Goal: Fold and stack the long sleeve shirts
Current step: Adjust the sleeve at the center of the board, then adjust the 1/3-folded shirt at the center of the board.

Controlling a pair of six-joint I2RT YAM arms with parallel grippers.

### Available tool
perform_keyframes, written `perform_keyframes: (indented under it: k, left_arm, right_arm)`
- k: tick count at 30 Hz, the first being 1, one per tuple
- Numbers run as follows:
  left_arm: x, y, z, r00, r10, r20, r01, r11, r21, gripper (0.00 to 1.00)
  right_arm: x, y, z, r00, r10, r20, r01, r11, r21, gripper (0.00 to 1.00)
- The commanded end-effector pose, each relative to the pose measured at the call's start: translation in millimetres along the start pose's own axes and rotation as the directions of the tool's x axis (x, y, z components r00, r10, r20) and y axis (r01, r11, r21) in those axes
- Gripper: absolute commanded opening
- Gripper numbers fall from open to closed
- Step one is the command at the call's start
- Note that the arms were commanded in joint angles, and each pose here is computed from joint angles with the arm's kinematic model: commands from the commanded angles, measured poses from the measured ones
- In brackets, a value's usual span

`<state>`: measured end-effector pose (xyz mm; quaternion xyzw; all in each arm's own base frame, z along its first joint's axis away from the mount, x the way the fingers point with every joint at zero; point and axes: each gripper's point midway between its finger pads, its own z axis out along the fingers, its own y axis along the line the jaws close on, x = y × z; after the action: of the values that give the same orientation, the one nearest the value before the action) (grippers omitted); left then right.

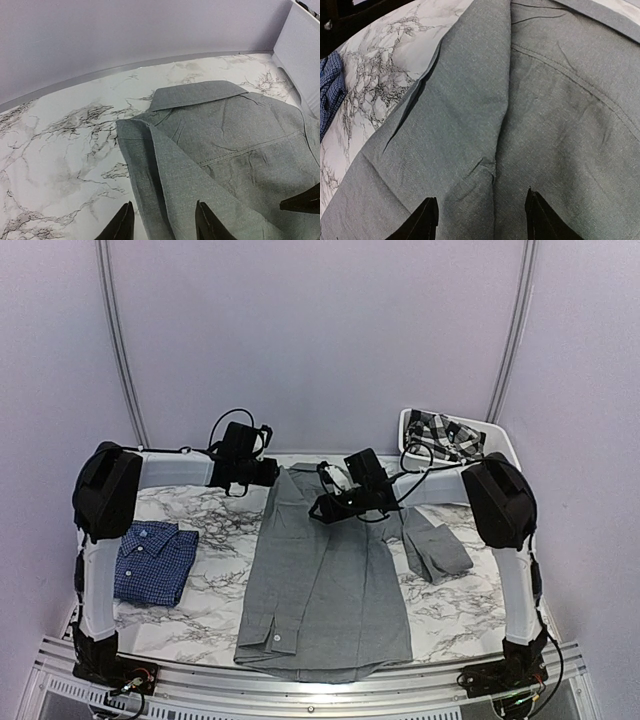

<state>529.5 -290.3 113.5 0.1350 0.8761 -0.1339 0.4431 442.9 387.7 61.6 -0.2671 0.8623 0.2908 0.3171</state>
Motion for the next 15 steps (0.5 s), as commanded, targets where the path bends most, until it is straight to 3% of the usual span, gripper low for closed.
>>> perform_keyframes:
  k: [1, 10, 15]
  left_arm:
    - [-11, -4, 8, 1.000, -0.008, -0.004, 0.008, 0.999, 0.045, 0.43]
    - [-4, -14, 27, 0.998, -0.051, -0.037, 0.055, 0.991, 0.123, 0.32]
    - [1, 1, 26, 0.996, -0.069, -0.061, 0.071, 0.997, 0.038, 0.44]
  right_arm:
    - [-10, 9, 4, 1.000, -0.021, 0.013, 0.021, 1.000, -0.009, 0.54]
    - [-5, 16, 12, 1.000, -0.017, -0.006, 0.017, 1.000, -0.020, 0.48]
    - [-3, 14, 14, 1.000, -0.016, -0.015, 0.016, 1.000, -0.011, 0.46]
